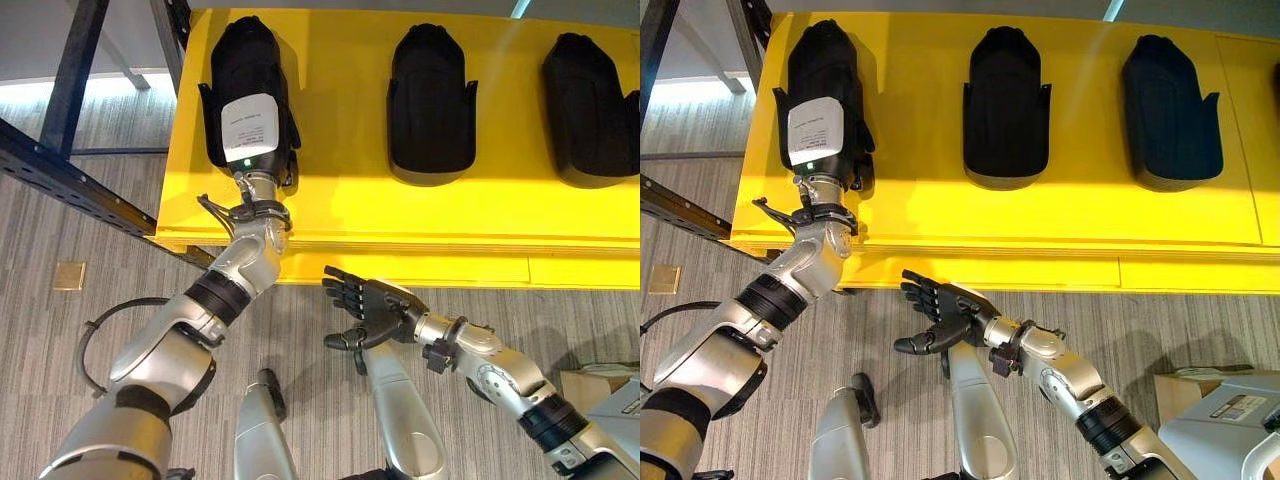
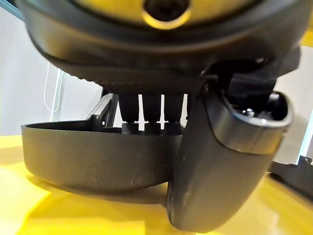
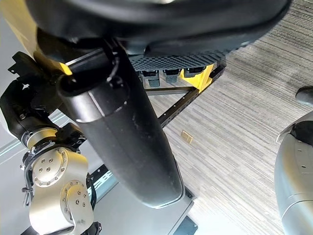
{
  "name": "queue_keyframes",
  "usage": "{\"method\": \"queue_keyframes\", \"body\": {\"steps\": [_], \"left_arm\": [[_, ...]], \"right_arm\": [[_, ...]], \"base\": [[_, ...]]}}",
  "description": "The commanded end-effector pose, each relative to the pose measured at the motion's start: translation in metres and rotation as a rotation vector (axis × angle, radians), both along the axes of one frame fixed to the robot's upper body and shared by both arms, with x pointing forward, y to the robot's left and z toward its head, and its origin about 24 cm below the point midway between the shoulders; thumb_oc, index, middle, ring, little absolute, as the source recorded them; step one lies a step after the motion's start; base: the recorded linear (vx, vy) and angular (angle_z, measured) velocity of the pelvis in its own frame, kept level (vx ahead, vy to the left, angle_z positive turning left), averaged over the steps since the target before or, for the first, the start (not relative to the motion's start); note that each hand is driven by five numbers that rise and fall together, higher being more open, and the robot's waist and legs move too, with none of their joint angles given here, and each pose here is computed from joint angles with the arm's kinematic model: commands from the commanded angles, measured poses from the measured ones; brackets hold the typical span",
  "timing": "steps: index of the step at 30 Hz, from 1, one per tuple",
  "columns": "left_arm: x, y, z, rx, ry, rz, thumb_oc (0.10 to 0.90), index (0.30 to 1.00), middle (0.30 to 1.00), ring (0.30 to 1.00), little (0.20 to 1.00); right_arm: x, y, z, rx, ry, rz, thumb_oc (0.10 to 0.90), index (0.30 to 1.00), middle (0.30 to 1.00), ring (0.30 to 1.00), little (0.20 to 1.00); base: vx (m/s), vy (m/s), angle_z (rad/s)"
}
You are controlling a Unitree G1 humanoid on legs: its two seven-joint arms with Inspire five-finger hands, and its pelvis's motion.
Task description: Move parts from the plastic box to the shelf.
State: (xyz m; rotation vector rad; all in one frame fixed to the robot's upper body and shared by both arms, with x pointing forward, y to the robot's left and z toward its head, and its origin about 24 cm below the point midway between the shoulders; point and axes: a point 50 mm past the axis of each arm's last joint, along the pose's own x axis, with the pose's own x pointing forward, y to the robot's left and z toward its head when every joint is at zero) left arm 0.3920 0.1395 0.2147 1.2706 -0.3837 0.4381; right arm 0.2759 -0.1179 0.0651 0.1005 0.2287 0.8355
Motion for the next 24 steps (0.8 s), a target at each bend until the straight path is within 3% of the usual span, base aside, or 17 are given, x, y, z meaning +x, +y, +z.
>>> {"method": "queue_keyframes", "body": {"steps": [1,24], "left_arm": [[0.002,0.000,0.046,0.103,-0.154,0.037,0.400,0.300,0.300,0.300,0.300],[-0.001,0.008,0.026,0.193,-0.102,0.034,0.400,0.300,0.300,0.300,0.300]], "right_arm": [[-0.001,0.022,0.035,0.187,-0.140,0.079,0.900,1.000,1.000,1.000,1.000],[-0.007,0.023,0.027,0.175,-0.116,0.077,0.900,1.000,1.000,1.000,1.000]], "base": [[0.04,0.037,-0.05],[0.01,0.007,-0.01]]}}
